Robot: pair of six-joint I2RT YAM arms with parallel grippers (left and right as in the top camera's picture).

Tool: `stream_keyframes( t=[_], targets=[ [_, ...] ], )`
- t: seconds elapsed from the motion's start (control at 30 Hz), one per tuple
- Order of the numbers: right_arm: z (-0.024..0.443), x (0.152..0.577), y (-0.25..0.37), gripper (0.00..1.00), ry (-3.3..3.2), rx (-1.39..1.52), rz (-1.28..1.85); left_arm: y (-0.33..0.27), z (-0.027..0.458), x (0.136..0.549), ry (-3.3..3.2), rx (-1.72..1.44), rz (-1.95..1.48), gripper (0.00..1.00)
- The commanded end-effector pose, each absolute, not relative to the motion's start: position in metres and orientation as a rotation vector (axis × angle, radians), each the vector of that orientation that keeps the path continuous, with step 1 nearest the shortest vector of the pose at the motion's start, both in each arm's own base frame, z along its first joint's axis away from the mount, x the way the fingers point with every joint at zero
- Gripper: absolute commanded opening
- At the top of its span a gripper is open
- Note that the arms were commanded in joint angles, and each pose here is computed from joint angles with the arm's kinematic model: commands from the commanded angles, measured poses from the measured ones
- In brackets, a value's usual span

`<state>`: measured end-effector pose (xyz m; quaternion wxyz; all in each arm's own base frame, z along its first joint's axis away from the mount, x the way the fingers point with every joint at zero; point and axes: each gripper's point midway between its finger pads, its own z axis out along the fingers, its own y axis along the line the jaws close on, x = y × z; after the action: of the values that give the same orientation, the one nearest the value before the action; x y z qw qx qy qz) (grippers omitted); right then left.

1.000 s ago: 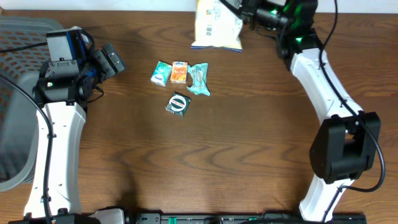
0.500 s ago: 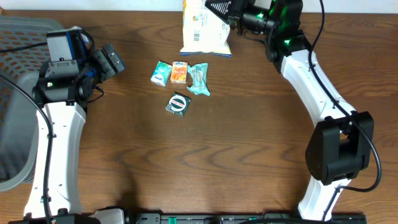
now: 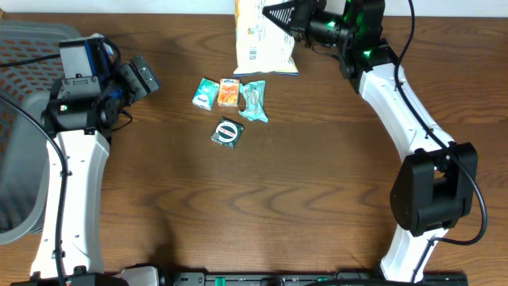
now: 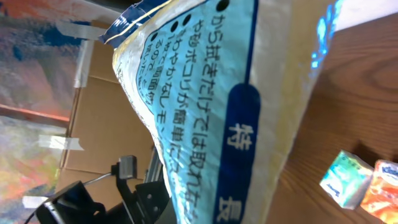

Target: Scan the item barcode

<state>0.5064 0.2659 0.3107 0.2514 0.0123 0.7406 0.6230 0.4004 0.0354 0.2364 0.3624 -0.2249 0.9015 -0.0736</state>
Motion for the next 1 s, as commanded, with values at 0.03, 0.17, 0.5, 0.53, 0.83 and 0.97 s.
stream_keyframes(
  t=[0.03,0.17,0.5,0.53,0.83,0.97],
  targets=[
    [0.315,0.504,0.267,0.01,1.998,-0.035,1.661,0.038,0.236,0.401,2.321,-0.584,-0.171,0.98],
    [0.314,0.503,0.267,0.02,1.988,-0.082,1.631,0.038,0.236,0.401,2.321,-0.584,-0.171,0.98],
    [0.232,0.533,0.222,0.02,2.195,0.045,1.043,0.038,0.236,0.401,2.321,-0.584,-0.171,0.98],
    [0.217,0.537,0.207,0.02,2.231,0.038,0.877,0.038,0.236,0.400,2.321,-0.584,-0.171,0.98],
    [0.159,0.514,0.073,0.01,2.405,0.096,-0.358,0.038,0.236,0.401,2.321,-0.584,-0.171,0.98],
    [0.163,0.498,0.038,0.01,2.357,0.086,-0.769,0.038,0.236,0.400,2.321,-0.584,-0.171,0.98]
  ],
)
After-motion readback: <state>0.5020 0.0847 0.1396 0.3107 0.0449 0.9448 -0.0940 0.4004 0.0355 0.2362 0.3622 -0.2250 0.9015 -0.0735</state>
